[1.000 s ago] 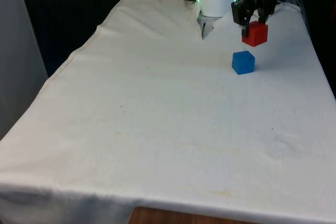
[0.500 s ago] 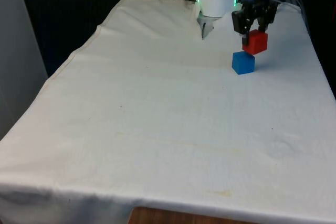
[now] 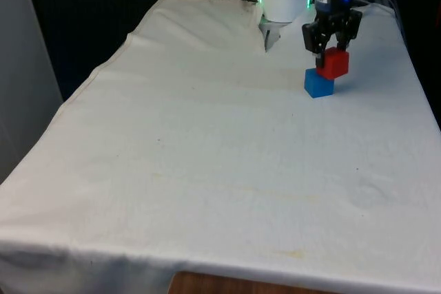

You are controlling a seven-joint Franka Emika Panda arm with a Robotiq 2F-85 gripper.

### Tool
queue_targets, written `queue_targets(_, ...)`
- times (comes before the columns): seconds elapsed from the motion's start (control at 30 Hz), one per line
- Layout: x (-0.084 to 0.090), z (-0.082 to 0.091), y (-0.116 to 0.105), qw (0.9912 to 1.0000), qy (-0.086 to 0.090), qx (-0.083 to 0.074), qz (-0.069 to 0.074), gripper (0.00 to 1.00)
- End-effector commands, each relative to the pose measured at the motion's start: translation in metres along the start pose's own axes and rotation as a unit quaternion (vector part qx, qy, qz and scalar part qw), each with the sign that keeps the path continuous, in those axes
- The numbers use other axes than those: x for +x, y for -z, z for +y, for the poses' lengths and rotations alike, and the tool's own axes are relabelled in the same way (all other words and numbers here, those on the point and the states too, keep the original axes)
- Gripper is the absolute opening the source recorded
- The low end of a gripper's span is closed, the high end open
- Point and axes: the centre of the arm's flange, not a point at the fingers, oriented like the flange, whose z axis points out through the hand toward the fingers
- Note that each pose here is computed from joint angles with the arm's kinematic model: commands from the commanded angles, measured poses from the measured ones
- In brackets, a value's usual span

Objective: Stack the two cubes.

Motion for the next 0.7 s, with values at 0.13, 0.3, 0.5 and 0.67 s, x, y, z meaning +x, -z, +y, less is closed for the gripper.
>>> queue_targets(0.13,-0.0015,0.0033,0.0001,1.0,0.0,-0.001,0.0,0.05)
queue_targets(0.3,-0.0051,0.0063,-0.0024,1.0,-0.001,0.0,-0.001,0.52)
queue_targets(0.5,-0.006,0.0068,-0.0028,1.0,0.0,0.0,-0.002,0.98)
queue_targets(0.67,-0.006,0.0068,-0.0028,1.0,0.0,0.0,-0.002,1.0)
